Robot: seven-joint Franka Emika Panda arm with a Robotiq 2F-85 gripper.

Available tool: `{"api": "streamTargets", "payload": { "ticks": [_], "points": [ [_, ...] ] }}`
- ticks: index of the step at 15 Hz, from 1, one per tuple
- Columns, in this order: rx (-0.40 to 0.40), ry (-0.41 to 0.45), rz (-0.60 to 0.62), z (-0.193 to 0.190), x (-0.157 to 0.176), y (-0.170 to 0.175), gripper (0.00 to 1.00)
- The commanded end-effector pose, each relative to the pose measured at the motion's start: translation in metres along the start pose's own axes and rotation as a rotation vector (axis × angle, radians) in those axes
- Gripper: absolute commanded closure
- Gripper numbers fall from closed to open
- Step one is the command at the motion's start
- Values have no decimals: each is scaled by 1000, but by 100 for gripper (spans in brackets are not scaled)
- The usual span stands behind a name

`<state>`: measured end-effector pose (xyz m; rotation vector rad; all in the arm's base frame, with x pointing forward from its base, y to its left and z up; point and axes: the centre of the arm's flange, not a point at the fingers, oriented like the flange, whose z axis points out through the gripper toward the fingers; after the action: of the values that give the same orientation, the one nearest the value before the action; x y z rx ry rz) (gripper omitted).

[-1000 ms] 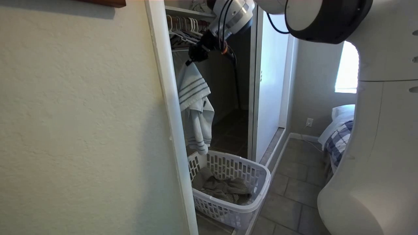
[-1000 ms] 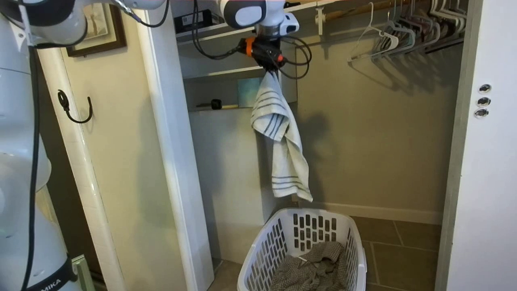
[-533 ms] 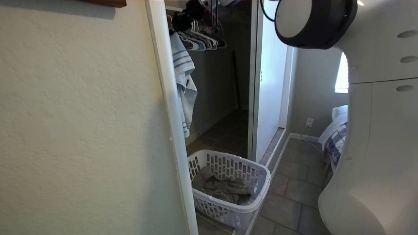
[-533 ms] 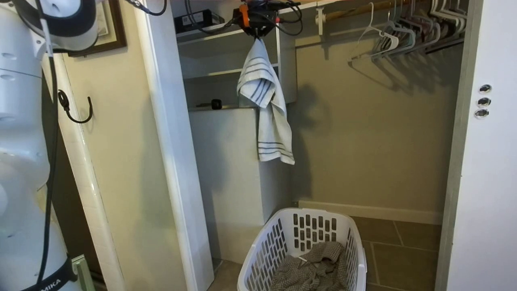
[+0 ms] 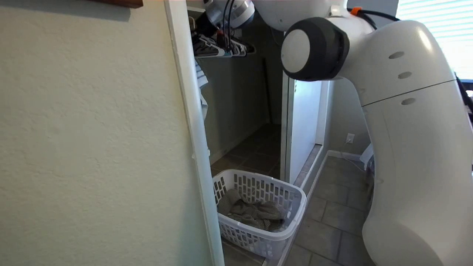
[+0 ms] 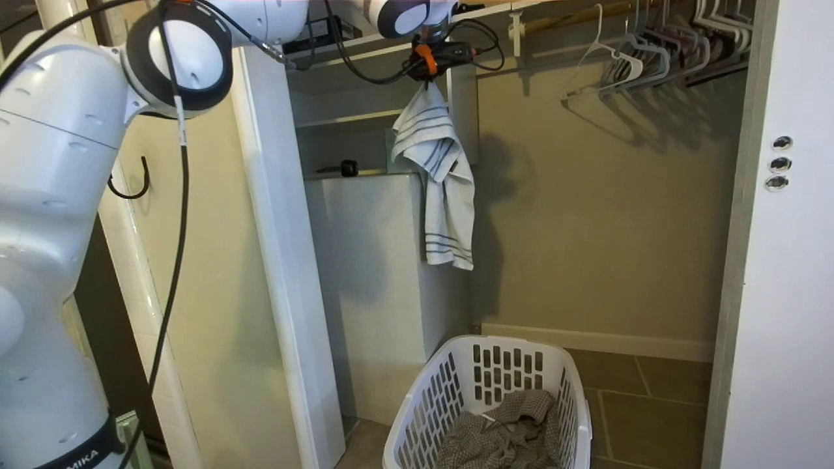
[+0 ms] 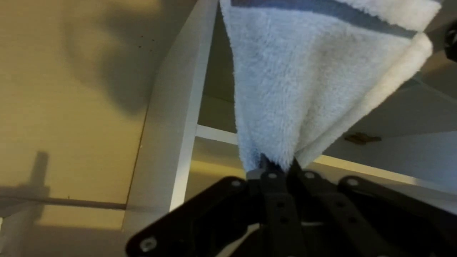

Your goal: Pull the white laundry basket, remove the white towel from the laundry basket and put it on the counter on the left

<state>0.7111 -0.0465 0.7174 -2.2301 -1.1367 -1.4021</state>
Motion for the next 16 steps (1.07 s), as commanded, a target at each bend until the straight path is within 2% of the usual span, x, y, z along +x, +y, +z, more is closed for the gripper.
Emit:
{"api": "streamTargets", "payload": {
  "ticks": [1, 3, 6, 12, 16],
  "points": [
    [-144, 15, -131, 20, 5, 34, 99],
    [-162, -5, -139, 34, -6, 36, 99],
    [-125, 5, -135, 60, -14, 31, 99],
    [46, 125, -85, 105, 4, -3, 99],
    [230, 192, 20, 120, 29, -36, 99]
  ]
}}
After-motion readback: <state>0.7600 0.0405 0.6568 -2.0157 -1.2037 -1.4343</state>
